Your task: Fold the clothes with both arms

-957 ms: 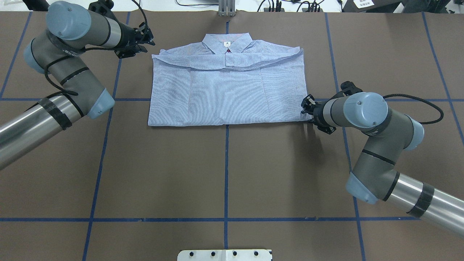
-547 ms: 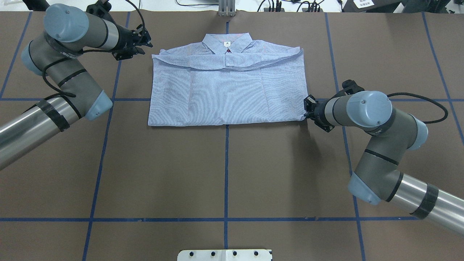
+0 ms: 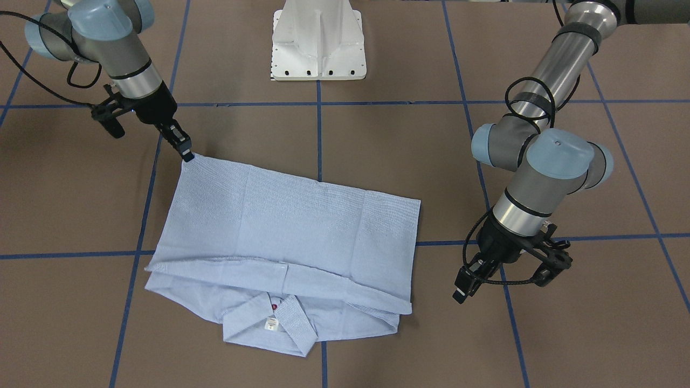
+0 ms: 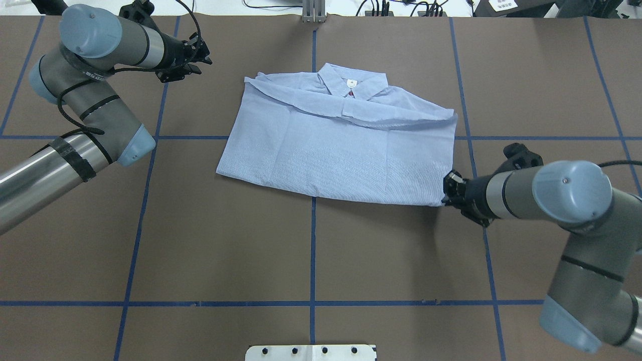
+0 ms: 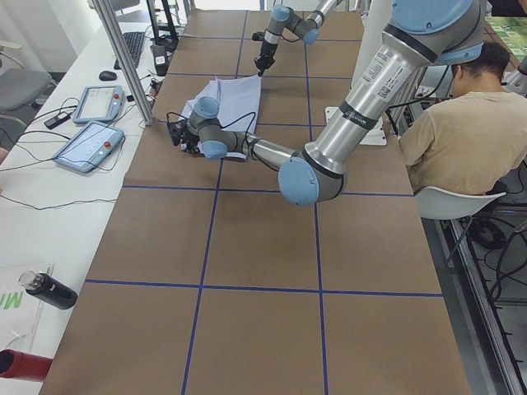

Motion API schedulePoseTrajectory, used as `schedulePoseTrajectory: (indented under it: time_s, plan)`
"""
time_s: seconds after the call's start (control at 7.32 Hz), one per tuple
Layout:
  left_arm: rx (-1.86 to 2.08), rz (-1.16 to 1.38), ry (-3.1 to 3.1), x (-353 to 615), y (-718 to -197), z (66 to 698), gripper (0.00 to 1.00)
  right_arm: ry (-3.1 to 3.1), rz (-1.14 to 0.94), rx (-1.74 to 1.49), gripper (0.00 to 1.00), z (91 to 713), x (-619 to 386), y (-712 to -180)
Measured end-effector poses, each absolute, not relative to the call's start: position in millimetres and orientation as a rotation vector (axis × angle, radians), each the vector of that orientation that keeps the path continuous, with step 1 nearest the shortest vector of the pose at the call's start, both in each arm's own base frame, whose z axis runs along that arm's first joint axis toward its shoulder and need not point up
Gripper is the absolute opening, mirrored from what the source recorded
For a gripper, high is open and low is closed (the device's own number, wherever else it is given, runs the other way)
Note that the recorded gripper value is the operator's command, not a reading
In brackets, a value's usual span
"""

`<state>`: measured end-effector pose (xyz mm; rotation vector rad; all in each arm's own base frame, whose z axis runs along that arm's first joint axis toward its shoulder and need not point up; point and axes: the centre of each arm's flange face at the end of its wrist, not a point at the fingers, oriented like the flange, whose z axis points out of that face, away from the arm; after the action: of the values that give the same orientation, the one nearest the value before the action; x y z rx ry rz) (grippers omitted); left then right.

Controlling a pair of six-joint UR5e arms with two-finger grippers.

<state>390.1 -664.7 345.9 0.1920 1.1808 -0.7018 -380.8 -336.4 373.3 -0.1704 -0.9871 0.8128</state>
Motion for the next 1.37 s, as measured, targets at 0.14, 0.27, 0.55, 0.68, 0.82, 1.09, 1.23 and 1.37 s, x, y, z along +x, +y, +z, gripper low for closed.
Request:
schedulePoseTrajectory:
  time_s: [0.14, 0.27, 0.55, 0.68, 0.82, 1.09, 1.23, 1.37]
  plan:
    - [0.193, -0.699, 1.189, 389.3, -663.4, 341.7, 0.43, -0.976, 0.712, -0.24, 0.0, 368.1, -389.1, -287.1]
    - [0.197, -0.694, 1.203, 387.4, -660.3, 335.0, 0.43, -0.956, 0.597, -0.346, 0.0, 362.8, -397.3, -240.6]
    - [0.187, -0.661, 1.246, 384.4, -645.9, 318.4, 0.43, -0.881, 0.385, -0.543, 1.0, 361.1, -413.1, -158.0]
    - [0.163, -0.628, 1.271, 383.5, -632.5, 312.1, 0.46, -0.852, 0.325, -0.587, 1.0, 362.1, -418.7, -131.0]
    - [0.128, -0.596, 1.298, 379.7, -611.7, 310.1, 0.49, -0.849, 0.307, -0.602, 1.0, 359.1, -418.8, -122.8]
    - [-0.01, -0.594, 1.354, 387.6, -560.6, 299.9, 0.58, -0.916, 0.383, -0.57, 1.0, 342.3, -399.4, -163.6]
    - [-0.087, -0.598, 1.367, 398.5, -523.0, 300.3, 0.61, -0.969, 0.452, -0.526, 1.0, 332.9, -394.1, -203.0]
    - [-0.139, -0.598, 1.367, 408.1, -481.2, 308.0, 0.61, -1.023, 0.527, -0.47, 1.0, 323.3, -399.9, -252.6]
